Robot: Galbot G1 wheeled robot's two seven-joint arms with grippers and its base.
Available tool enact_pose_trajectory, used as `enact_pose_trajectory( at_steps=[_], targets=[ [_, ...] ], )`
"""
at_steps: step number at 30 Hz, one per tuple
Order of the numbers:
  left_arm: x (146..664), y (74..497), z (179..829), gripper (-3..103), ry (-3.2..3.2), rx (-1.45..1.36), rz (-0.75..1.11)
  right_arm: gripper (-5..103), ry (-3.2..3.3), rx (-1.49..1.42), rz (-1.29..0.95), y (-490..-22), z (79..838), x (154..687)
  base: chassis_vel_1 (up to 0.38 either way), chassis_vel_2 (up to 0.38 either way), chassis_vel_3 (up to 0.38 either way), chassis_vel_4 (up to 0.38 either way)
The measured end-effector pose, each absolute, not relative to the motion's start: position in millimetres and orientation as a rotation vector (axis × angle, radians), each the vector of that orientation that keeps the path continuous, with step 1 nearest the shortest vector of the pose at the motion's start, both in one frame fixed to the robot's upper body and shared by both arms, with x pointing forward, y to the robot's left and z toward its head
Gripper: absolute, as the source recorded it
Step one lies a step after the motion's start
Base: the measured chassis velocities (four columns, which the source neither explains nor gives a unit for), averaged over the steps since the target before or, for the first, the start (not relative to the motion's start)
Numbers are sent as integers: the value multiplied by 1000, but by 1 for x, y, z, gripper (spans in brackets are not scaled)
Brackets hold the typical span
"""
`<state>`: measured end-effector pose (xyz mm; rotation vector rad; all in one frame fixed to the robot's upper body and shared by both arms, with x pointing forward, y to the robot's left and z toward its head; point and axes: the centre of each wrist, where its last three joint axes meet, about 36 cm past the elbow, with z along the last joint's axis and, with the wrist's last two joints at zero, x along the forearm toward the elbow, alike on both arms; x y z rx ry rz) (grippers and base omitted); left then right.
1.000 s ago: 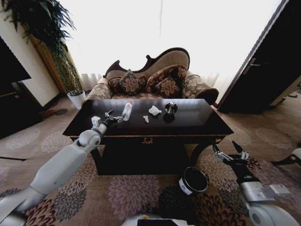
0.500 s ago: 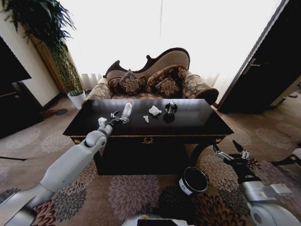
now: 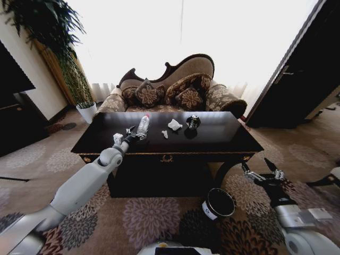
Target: Move to the front of the table and place the trash on the table into the trash bin.
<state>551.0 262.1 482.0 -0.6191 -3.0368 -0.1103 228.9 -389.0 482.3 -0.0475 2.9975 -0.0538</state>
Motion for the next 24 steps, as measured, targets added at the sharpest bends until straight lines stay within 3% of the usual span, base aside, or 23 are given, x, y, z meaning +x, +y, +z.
enact_pose_trajectory(
  at_steps=[7, 11, 14, 17, 20, 22, 24],
  targets=[
    [555, 261, 473, 98, -3038, -604, -113, 100, 2982, -51, -57, -388, 490, 226, 0, 0, 0, 0],
    [557, 262, 469, 91, -3036, -594, -117, 100, 2980, -52, -62, -389, 491, 226, 0, 0, 0, 0],
    [557, 260, 466, 75, -3035, -589, -112, 100, 2992, -46, -64, -390, 487, 225, 0, 0, 0, 0],
    [557, 260, 464, 70, -3038, -584, -112, 100, 3000, -47, -66, -389, 483, 223, 0, 0, 0, 0],
    [554, 264, 466, 54, -3043, -574, -133, 100, 3008, -47, -69, -387, 476, 221, 0, 0, 0, 0],
    [553, 266, 466, 54, -3045, -570, -143, 100, 3008, -47, -75, -387, 474, 222, 0, 0, 0, 0],
    [552, 271, 469, 48, -3048, -563, -153, 100, 3011, -50, -75, -386, 472, 222, 0, 0, 0, 0]
  ],
)
